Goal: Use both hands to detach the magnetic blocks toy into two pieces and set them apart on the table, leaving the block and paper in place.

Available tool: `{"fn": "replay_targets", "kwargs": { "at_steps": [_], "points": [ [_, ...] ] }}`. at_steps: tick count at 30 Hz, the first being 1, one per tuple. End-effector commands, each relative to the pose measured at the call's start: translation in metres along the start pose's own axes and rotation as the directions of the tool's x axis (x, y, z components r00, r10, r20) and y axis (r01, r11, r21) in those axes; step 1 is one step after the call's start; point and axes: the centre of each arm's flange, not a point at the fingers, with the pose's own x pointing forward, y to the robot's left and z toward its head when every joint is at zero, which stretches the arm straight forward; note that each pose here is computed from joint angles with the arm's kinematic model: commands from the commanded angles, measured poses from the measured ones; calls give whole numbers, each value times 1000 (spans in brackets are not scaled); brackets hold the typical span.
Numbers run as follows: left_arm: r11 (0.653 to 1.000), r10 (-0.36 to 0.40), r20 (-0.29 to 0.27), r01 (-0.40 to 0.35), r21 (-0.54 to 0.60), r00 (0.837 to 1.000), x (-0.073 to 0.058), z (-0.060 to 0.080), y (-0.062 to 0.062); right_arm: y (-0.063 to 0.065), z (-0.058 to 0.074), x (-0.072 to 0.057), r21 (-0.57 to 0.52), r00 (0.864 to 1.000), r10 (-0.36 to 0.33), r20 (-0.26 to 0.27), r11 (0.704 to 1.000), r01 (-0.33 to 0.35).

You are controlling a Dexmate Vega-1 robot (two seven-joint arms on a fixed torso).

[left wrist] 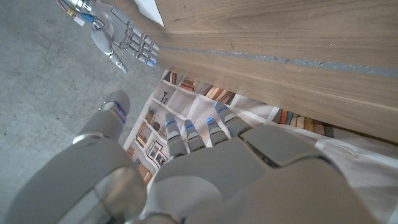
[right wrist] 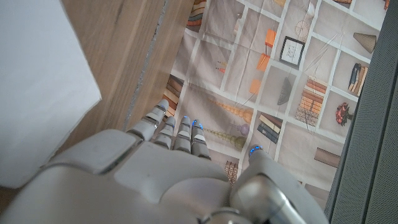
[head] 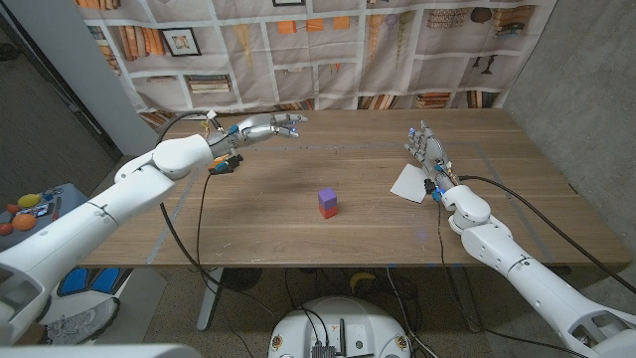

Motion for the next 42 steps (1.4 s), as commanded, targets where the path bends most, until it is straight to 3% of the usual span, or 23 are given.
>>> {"fn": "replay_targets", "kwargs": {
  "at_steps": [1,13,25,33,42],
  "points": [
    [965,-122,-14,121,234,992,4,30,4,-1,-1,-6,4,1000,-19,7,1000,19],
    [884,-226,-33,219,414,974,9,61,4,-7,-2,-10,2,999,-34,4,999,34],
    [766,-303,-52,276,581,951,23,82,0,-10,-6,-10,7,999,-36,-1,999,36],
    [675,-364,-69,314,668,929,29,92,-9,-11,-9,-10,6,999,-38,-10,999,38],
    [596,-400,-85,330,732,912,36,103,-21,-15,-11,-13,9,999,-48,-12,999,48]
  ]
}}
